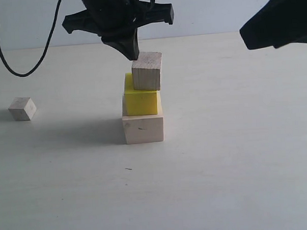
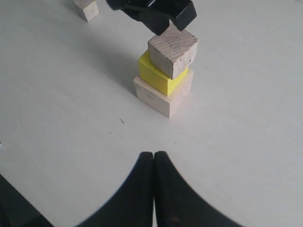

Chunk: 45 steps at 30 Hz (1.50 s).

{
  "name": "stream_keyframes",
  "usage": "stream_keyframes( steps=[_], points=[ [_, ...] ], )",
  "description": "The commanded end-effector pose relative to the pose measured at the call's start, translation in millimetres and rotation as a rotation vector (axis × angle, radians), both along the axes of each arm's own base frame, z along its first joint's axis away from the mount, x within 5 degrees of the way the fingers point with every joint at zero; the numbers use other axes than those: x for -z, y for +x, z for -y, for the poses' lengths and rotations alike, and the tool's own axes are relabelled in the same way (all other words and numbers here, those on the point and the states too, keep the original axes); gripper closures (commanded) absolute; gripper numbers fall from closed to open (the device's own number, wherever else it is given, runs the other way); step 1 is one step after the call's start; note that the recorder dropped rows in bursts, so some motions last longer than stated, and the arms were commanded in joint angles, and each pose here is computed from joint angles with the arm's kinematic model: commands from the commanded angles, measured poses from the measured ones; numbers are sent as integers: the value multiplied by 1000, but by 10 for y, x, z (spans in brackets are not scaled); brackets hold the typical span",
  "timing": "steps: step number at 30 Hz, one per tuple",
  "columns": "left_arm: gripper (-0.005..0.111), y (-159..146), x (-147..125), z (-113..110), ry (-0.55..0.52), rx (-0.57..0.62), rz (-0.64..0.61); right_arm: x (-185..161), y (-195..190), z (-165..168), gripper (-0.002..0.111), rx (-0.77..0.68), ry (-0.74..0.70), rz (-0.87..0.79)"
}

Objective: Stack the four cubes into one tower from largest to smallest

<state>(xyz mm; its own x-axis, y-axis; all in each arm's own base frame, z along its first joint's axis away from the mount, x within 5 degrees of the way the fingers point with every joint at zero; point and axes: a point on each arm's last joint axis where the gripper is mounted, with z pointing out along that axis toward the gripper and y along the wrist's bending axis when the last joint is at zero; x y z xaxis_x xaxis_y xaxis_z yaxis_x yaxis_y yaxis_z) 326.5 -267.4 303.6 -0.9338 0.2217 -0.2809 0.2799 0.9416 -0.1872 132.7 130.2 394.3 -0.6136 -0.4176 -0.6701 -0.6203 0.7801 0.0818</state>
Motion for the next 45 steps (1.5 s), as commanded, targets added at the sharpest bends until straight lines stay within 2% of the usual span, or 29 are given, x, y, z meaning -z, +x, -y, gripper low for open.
stream_keyframes(
  steps=[1,4,9,13,17,24,28,34,36,40,45],
  points=[
    [107,-50,-173,-64,8,8,57,-4,5,9,108,-2,-3,27],
    [107,-66,-267,-118,23,7,98,3,78,3,108,18,-30,73],
    [107,-153,-485,-197,-3,6,146,126,411,-17,108,185,-187,169],
    [107,-147,-595,-317,19,11,197,370,672,-158,108,227,-292,130],
    [107,-183,-711,-477,13,-1,220,473,897,-165,108,277,-267,44],
    [107,-247,-832,-761,35,15,256,143,1243,121,108,382,-124,14],
    [107,-227,-763,-974,80,35,244,218,1445,342,108,396,-21,-147],
    [107,-297,-438,-1200,72,77,118,647,1810,348,108,295,184,-419],
    [107,-315,-303,-1210,36,108,122,741,1904,285,108,264,230,-434],
    [107,-326,-7,-1271,-124,191,120,943,2058,217,108,267,281,-483],
    [107,-264,132,-1436,-231,167,129,1151,2149,159,108,230,296,-549]
  ],
)
